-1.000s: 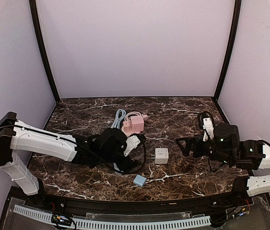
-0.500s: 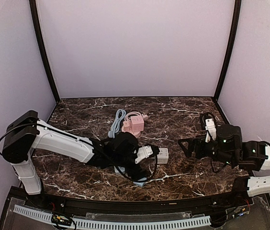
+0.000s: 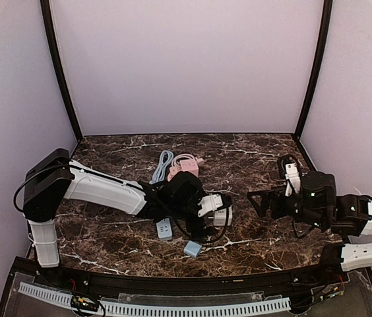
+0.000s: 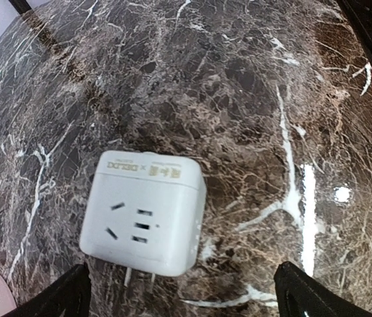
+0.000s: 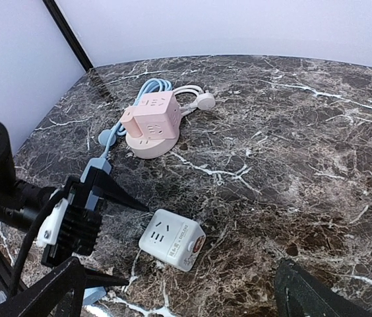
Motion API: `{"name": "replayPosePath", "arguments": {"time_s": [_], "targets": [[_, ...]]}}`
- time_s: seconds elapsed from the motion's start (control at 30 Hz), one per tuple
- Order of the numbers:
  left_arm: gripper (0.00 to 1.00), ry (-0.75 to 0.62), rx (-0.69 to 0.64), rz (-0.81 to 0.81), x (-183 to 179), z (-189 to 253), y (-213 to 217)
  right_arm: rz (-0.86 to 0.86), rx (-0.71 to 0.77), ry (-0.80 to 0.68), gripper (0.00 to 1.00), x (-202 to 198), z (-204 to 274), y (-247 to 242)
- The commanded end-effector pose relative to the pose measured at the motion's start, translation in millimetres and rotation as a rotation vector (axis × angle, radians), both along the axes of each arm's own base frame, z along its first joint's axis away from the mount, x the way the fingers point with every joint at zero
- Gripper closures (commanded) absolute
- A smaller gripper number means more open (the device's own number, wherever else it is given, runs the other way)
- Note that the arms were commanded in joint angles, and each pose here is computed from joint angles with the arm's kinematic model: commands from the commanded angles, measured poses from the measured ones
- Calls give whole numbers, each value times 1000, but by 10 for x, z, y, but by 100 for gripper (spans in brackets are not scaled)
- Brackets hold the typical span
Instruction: Insert the plug
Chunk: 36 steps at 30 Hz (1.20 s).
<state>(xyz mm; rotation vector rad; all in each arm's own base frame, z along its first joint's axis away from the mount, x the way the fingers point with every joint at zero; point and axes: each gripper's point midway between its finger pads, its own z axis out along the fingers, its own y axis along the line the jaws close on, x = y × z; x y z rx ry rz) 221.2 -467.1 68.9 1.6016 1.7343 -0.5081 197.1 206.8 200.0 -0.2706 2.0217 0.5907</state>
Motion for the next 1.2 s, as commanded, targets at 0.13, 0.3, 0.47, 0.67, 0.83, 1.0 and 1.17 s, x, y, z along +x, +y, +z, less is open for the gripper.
{"name": "replayPosePath", "arguments": {"time_s": [0.13, 0.3, 0.47, 0.67, 0.83, 1.0, 1.17], "targets": [[4, 56, -2, -99, 197, -76, -92, 5, -11, -1, 1, -19, -4, -7], [7, 69, -20, -129, 264, -118, -200, 1, -15, -7, 1, -16, 19, -23], [12, 90, -24, -143, 304, -233, -281, -1, -17, -12, 1, -11, 32, -29], [23, 99, -46, -162, 329, -273, -383, 1, -11, -11, 1, -17, 37, -27], [37, 108, -58, -178, 329, -293, -444, 1, -14, -13, 1, -18, 40, -33], [54, 105, -66, -189, 327, -283, -468, -2, -18, -14, 1, -12, 37, -33], [68, 110, -68, -191, 325, -280, -469, -1, -18, -14, 1, -10, 46, -26]]}}
